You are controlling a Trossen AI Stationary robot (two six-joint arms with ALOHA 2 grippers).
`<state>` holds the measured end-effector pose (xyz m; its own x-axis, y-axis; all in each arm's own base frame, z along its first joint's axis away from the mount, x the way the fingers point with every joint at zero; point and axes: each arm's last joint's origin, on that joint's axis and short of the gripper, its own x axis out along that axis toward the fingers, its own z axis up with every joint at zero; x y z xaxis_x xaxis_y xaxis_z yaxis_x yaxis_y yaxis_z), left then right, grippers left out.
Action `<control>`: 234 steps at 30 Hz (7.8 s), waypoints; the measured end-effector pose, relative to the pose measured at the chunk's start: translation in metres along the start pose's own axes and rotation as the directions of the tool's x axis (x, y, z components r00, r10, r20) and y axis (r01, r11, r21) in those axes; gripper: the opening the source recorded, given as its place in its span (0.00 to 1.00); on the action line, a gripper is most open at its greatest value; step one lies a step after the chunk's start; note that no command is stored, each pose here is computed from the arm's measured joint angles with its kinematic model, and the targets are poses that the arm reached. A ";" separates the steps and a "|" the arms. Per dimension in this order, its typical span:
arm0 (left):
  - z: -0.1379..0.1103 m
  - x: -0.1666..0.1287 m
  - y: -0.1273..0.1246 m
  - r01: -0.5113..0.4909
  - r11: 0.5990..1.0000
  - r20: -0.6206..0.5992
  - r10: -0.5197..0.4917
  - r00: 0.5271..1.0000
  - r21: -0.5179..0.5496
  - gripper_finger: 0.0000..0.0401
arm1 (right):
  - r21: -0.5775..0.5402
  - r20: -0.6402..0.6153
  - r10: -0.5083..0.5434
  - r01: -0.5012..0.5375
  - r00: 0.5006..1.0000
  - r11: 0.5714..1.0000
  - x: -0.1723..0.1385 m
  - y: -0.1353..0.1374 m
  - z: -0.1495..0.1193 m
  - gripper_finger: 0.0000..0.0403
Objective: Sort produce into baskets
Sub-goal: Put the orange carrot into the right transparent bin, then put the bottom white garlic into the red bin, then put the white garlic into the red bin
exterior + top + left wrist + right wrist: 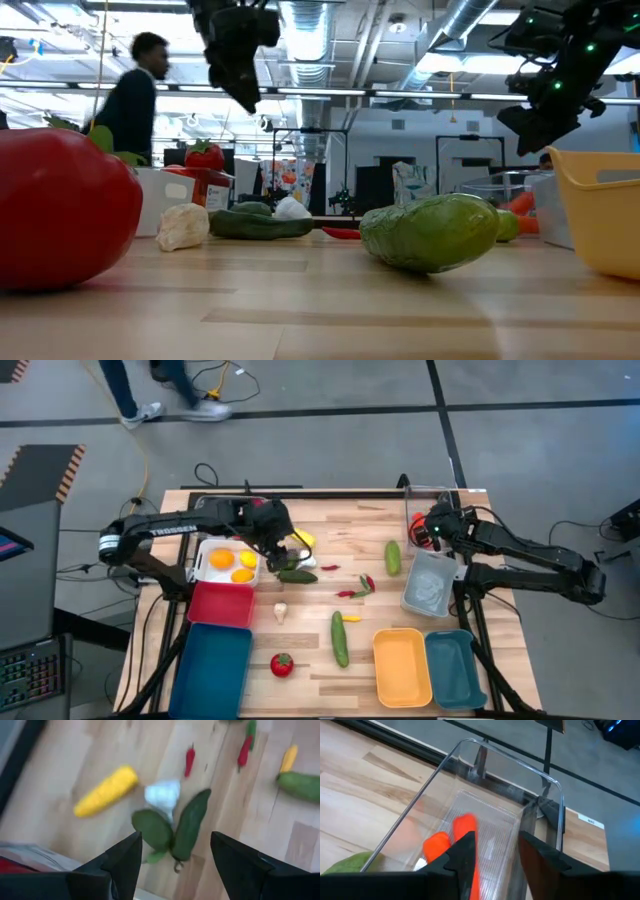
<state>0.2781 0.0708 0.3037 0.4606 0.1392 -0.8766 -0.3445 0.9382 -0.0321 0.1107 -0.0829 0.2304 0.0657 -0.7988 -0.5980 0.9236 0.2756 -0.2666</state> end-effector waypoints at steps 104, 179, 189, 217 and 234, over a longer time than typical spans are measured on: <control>-0.126 0.109 -0.109 0.029 1.000 0.007 -0.029 1.000 -0.004 0.96 | 0.018 -0.008 -0.021 0.021 1.000 1.000 0.003 -0.003 0.001 0.56; -0.079 0.009 -0.108 -0.171 0.949 -0.581 0.298 0.757 0.264 0.35 | 0.018 -0.007 -0.020 0.020 1.000 1.000 0.003 -0.003 0.001 0.56; -0.079 0.009 -0.108 -0.166 0.952 -0.587 0.290 0.755 0.257 0.44 | 0.018 -0.007 -0.020 0.020 1.000 1.000 0.003 -0.003 0.001 0.56; 0.007 0.045 -0.085 -0.285 0.950 0.122 0.271 0.955 0.125 0.79 | 0.018 -0.007 -0.020 0.020 1.000 1.000 0.003 -0.003 0.001 0.56; 0.022 0.127 -0.016 -0.191 0.963 -0.093 0.176 0.980 -0.191 0.79 | 0.011 -0.015 -0.015 0.015 1.000 1.000 0.003 -0.002 0.001 0.56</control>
<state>0.3602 0.0803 0.2034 0.3148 0.2719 -0.9094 -0.5761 0.8162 0.0446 0.1096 -0.0865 0.2296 0.0465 -0.7948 -0.6050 0.9287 0.2575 -0.2669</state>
